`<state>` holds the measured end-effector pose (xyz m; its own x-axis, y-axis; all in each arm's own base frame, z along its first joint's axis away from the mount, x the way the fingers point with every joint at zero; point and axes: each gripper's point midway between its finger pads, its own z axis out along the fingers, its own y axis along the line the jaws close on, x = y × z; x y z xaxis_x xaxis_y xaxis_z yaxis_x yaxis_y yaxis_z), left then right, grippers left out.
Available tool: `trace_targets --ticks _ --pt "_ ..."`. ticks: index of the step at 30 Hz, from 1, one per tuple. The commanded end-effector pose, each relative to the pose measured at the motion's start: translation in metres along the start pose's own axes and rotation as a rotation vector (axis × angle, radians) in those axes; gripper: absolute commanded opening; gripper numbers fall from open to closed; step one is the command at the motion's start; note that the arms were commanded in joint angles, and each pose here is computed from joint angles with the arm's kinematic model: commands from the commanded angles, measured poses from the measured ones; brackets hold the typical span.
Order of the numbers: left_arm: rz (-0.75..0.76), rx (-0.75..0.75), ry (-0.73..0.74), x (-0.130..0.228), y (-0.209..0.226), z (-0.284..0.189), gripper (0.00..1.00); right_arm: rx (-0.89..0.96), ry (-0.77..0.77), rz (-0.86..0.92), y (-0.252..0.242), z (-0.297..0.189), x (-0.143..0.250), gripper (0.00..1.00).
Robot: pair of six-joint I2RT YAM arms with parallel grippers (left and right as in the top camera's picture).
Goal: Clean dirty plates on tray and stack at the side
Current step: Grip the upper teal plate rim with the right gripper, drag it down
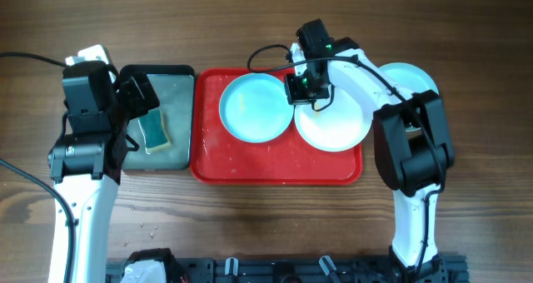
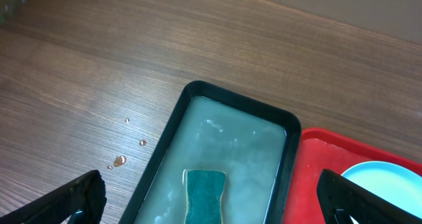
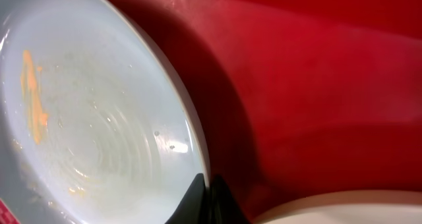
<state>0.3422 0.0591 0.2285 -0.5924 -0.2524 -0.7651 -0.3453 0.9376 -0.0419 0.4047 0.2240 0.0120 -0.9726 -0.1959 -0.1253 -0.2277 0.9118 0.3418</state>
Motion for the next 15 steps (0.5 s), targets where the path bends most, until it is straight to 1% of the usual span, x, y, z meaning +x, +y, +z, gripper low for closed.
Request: trace_targets --ticks 1,4,5,7,8,15 --pt "-0.009 -0.009 -0.018 -0.006 0.002 -0.003 1.0 -0.034 0.018 -0.018 0.021 0.0 0.008 0.05" --pt "-0.009 -0.009 -0.018 -0.006 0.002 -0.003 1.0 -0.032 0.022 -0.033 0.027 0.002 0.01 0.06" --pt "-0.009 -0.009 -0.018 -0.006 0.002 -0.003 1.0 -0.022 0.02 -0.036 0.026 0.002 0.01 0.09" --pt "-0.009 -0.009 -0.018 -0.006 0.002 -0.003 1.0 0.007 0.01 -0.043 0.024 0.003 0.009 0.2" --pt "-0.009 -0.009 -0.018 -0.006 0.002 -0.003 1.0 0.015 -0.003 -0.047 0.023 0.003 0.005 0.22" --pt "-0.009 -0.009 -0.018 -0.006 0.002 -0.003 1.0 -0.001 -0.116 -0.081 0.029 0.001 -0.022 0.24"
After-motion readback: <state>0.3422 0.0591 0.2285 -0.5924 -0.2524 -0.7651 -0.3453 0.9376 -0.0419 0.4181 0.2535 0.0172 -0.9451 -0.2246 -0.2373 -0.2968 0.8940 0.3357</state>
